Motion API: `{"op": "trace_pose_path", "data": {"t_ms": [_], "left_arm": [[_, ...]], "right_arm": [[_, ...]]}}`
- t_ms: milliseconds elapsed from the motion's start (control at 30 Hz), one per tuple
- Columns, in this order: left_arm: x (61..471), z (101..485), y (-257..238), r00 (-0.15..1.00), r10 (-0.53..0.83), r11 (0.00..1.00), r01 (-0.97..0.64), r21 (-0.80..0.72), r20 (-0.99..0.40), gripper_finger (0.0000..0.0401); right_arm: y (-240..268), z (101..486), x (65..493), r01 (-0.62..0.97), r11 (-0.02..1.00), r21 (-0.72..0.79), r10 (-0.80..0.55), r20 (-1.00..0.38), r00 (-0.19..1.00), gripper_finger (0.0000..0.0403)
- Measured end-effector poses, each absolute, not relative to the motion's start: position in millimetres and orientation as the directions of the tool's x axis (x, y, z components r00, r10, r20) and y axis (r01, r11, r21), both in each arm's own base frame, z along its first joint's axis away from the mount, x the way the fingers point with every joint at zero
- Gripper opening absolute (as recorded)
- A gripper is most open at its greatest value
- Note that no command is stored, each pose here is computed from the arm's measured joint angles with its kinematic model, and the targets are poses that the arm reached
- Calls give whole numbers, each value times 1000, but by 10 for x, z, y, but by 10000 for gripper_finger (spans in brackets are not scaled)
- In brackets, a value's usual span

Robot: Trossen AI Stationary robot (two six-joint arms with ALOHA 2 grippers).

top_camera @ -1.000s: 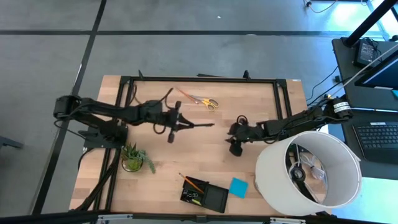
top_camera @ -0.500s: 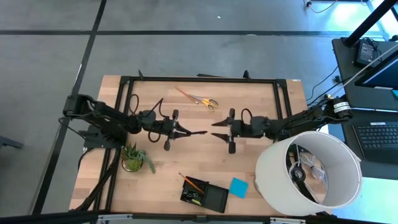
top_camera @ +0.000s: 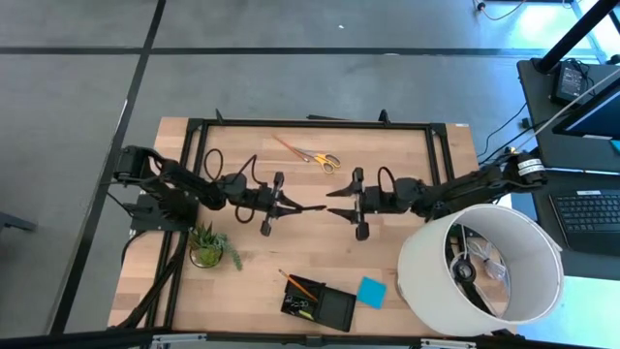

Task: Pick and place office supplies into organizer
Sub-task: Put the black pen into the black desk organizer

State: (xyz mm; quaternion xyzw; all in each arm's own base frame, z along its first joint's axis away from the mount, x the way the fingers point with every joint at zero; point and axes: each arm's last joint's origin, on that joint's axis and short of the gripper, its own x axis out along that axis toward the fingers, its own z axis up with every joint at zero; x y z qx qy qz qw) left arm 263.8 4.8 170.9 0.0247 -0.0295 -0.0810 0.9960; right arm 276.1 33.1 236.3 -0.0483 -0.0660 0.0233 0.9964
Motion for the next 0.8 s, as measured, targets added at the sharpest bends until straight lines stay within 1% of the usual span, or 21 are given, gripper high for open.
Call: {"op": "trace_pose_path", "data": {"t_ms": [200,400,500,633,800], "left_arm": [[2666,1744,46,984,-168,984,162,77,67,28],[2666,1743,44,983,-168,984,163,78,67,28],[2666,1743,44,983,-168,983,163,79,67,28],[2666,1743,44,984,-168,983,163,79,66,28],[2666,1742,45,984,-168,984,162,78,66,31]], "right_arm": [[360,2382,2933,-61,986,-153,79,115,990,182],[381,2383,3068,-63,986,-155,80,111,991,182],[388,2365,3108,-64,986,-154,81,105,991,175],[390,2336,3129,-66,986,-155,81,94,992,143],[391,2331,3131,-65,985,-157,81,93,992,79]]}}
